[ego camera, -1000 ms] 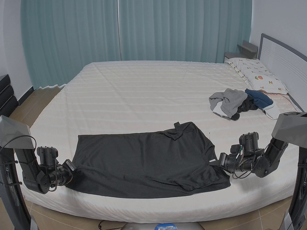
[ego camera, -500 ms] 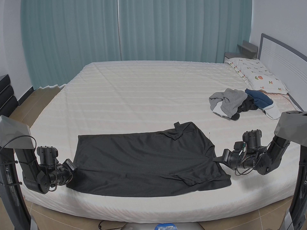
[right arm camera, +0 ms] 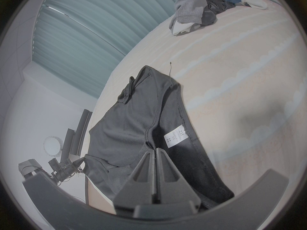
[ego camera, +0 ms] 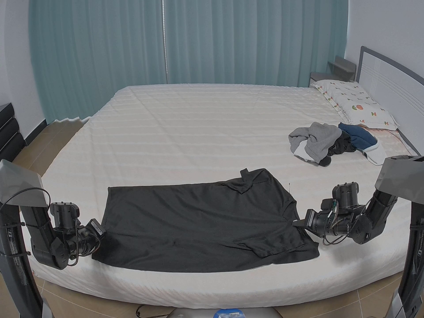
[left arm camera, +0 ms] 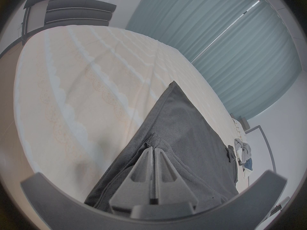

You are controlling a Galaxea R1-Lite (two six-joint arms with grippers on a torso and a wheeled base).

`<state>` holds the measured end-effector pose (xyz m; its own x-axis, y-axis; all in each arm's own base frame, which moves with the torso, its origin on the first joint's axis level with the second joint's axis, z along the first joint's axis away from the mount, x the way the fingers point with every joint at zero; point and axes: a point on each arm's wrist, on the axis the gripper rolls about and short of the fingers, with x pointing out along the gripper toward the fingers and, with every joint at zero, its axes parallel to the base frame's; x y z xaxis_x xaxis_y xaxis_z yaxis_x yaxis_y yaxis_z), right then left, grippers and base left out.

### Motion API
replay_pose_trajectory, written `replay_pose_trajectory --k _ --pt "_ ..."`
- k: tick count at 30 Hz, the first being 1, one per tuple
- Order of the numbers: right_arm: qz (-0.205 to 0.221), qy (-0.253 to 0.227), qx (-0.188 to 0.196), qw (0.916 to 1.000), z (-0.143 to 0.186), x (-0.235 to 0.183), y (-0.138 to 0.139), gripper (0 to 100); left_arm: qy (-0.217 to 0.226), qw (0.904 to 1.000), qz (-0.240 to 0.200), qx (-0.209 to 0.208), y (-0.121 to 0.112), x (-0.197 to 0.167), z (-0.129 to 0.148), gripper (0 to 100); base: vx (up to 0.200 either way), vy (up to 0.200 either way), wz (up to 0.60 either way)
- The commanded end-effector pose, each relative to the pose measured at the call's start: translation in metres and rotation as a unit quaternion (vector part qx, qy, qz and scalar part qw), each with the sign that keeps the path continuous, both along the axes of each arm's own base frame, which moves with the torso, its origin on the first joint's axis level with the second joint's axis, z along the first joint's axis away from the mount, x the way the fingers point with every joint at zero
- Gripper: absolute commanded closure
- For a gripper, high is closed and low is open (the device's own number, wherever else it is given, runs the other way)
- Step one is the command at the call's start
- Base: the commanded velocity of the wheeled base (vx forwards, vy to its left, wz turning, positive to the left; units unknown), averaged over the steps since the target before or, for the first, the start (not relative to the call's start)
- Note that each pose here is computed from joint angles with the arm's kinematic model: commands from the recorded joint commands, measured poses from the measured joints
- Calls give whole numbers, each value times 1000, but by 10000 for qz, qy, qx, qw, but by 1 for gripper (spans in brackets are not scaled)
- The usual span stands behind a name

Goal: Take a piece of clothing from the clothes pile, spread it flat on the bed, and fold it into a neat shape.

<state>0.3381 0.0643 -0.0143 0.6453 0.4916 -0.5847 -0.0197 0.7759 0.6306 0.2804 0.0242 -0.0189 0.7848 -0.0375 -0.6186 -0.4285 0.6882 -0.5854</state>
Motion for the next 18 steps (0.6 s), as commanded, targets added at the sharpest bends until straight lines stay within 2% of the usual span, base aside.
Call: replay_pose_trajectory --k 1,7,11,15,18 --pt "46 117 -33 9999 -10 0 4 0 23 10000 7 -1 0 0 -1 100 0 0 0" --pt "-6 -96 -2 10000 -3 0 1 0 30 10000 0 -1 0 0 -2 100 0 0 0" --pt "-70 -453 86 9989 22 -4 -5 0 30 10000 7 -1 0 0 -2 100 0 0 0" --pt "35 -649 139 9978 36 -6 0 0 30 10000 0 -1 0 0 -2 100 0 0 0" --pt "217 -617 156 9977 34 -8 10 0 31 10000 5 -7 0 0 -2 100 0 0 0"
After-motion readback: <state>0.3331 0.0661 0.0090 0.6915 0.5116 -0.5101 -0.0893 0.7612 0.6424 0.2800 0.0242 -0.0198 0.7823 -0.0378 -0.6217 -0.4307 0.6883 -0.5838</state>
